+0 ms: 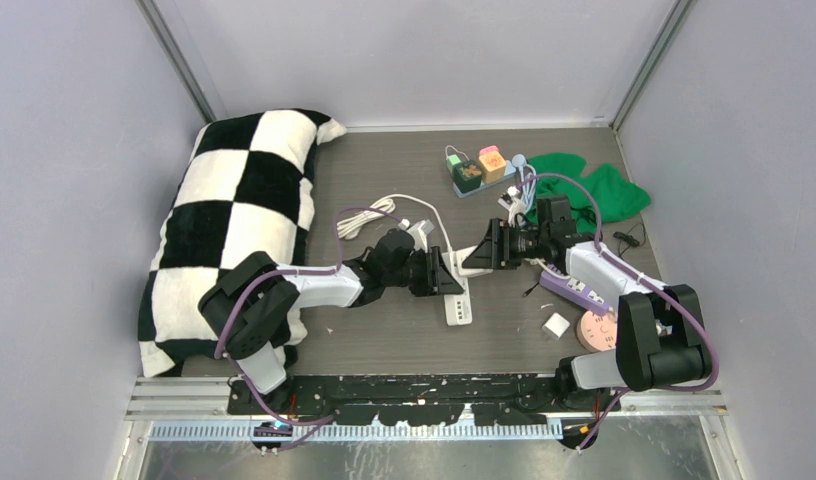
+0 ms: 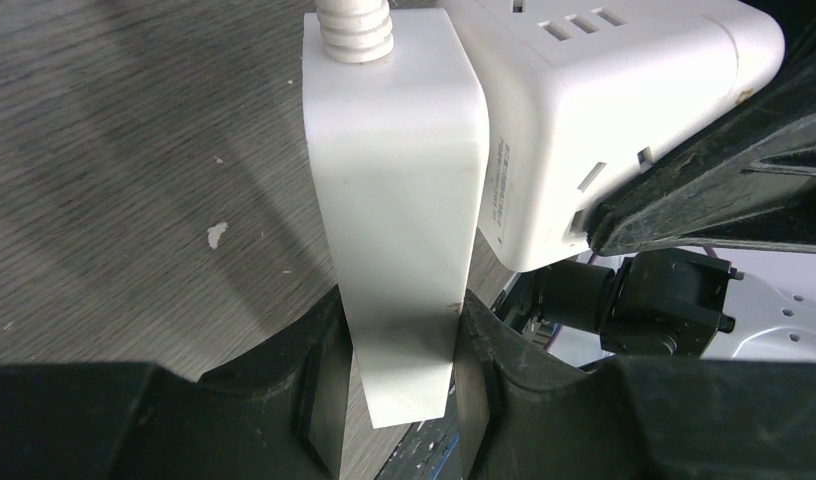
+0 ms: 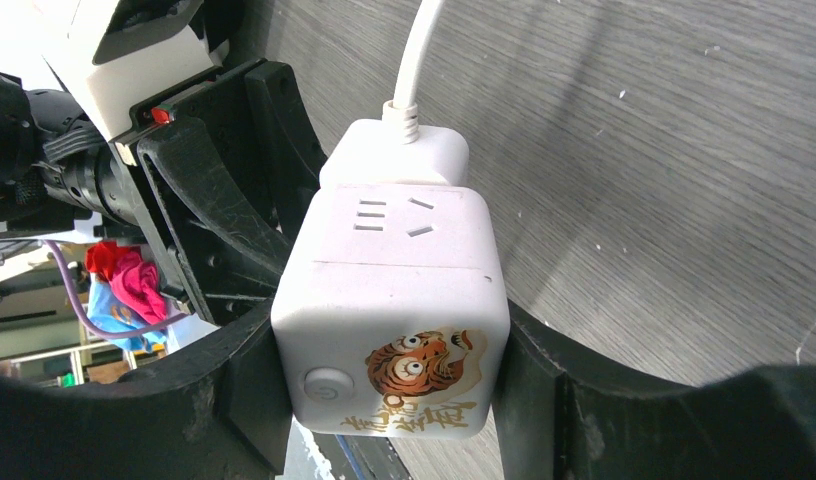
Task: Pull the plug off the socket
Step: Remove the plug from the socket.
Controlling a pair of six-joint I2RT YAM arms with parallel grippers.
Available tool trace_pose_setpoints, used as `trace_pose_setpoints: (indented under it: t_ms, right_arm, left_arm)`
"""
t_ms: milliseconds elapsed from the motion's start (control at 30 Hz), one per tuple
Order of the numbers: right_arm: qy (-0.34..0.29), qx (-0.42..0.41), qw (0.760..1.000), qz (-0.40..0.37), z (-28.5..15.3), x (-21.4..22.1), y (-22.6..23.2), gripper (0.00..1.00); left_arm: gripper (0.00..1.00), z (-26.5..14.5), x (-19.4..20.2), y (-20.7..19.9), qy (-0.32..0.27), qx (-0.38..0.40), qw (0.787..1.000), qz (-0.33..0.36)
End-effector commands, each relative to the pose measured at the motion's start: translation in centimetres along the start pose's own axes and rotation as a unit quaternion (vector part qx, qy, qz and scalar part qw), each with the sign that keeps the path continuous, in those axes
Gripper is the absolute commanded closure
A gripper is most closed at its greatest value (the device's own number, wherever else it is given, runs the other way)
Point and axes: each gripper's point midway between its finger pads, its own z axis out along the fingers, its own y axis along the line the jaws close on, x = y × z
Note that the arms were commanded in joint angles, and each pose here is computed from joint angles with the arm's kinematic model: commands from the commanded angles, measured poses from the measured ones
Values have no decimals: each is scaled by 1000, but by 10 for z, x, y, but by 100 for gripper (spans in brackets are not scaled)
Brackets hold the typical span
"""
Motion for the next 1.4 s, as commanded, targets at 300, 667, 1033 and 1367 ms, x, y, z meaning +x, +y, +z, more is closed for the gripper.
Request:
trace_pose_setpoints:
  t_ms: [300,667,1033,1367]
  right_arm:
    - [8,-190,980,-64,-22,-7,84,99]
    - [-15,-68,997,-39,-13,-15,38,99]
    - [-30,49,997,-42,-16,-23,3,99]
    - [7,-144,988,-63,-16,-4,75,99]
  left_arm:
    - [100,2,1,0,-2,9,1000,-4]
    - [100,1,1,0,-3,9,1000,-3]
    - [100,4,1,0,0,9,1000,-4]
    - [100,2,3,15,1,-32,999,-13]
